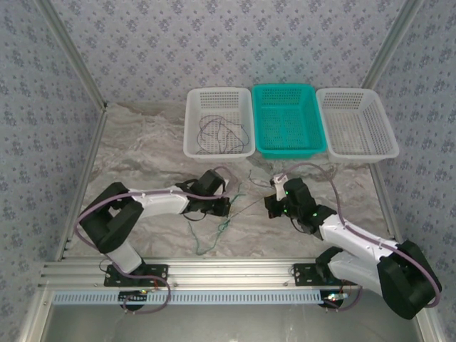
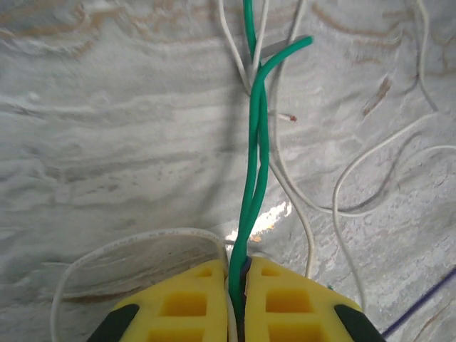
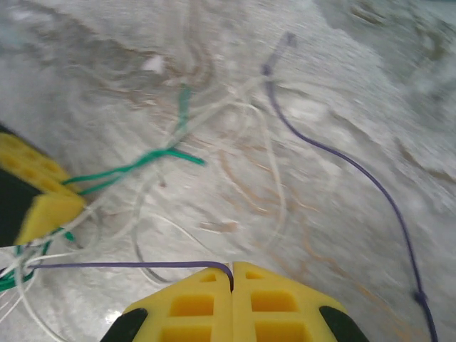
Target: Untangle the cables
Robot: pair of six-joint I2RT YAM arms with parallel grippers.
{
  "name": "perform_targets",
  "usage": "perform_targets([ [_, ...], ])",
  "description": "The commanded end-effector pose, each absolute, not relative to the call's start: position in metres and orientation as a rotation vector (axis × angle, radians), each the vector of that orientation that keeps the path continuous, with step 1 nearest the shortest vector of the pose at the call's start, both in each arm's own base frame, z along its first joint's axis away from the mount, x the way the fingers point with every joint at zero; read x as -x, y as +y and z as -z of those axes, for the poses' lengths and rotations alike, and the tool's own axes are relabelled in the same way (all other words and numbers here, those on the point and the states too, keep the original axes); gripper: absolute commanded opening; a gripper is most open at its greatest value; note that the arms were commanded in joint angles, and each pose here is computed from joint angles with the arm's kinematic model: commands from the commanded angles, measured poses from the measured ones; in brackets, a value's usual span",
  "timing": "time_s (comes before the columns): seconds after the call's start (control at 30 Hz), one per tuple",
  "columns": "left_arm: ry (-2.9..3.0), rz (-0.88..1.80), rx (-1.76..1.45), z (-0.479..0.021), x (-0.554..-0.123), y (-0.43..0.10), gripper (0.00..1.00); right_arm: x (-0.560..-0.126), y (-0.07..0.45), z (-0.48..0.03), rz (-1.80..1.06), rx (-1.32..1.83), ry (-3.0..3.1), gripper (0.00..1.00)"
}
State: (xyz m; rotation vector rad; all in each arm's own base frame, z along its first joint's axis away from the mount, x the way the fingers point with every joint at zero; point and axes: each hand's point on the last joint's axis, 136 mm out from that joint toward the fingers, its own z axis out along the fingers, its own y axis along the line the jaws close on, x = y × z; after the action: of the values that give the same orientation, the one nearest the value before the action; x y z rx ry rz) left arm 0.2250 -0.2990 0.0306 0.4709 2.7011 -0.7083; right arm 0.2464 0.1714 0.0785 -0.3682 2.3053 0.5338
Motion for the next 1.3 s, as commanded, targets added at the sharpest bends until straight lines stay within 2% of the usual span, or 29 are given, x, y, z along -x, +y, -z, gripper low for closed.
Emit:
perform_targets([
  [0.0, 2.767, 0.526, -0.385, -0.017, -0.222, -0.26, 0.0, -0.263, 0.119, -0.071, -0.343, 0.027, 2.349, 0.0],
  [0.17, 2.775, 0.44, -0.191, -0.018, -0.232, -0.214, 0.0, -0.265, 0.077, -0.068, -0.21, -0.29, 2.376, 0.0],
  [0.43, 2.705, 0.37, 0.124, -0.037, -0.237, -0.137, 0.0, -0.255, 0.033, -0.075, -0.094, -0.619, 2.318, 0.0],
  [0.93, 2.599, 0.196, 0.561, -0.049, -0.219, -0.036, 0.0, -0.237, -0.021, -0.078, 0.088, -0.964, 2.24, 0.0],
  [1.03, 2.562, 0.296, 0.537, -0.055, -0.226, -0.044, 0.0, -0.255, -0.001, -0.08, -0.034, -0.832, 2.26, 0.0],
  [1.2, 2.51, 0.511, 0.422, -0.067, -0.236, -0.073, 0.0, -0.289, 0.102, -0.115, -0.502, -0.218, 2.239, 0.0],
  [1.27, 2.498, 0.552, 0.363, -0.076, -0.238, -0.081, 0.0, -0.283, 0.15, -0.136, -0.578, 0.09, 2.186, 0.18],
])
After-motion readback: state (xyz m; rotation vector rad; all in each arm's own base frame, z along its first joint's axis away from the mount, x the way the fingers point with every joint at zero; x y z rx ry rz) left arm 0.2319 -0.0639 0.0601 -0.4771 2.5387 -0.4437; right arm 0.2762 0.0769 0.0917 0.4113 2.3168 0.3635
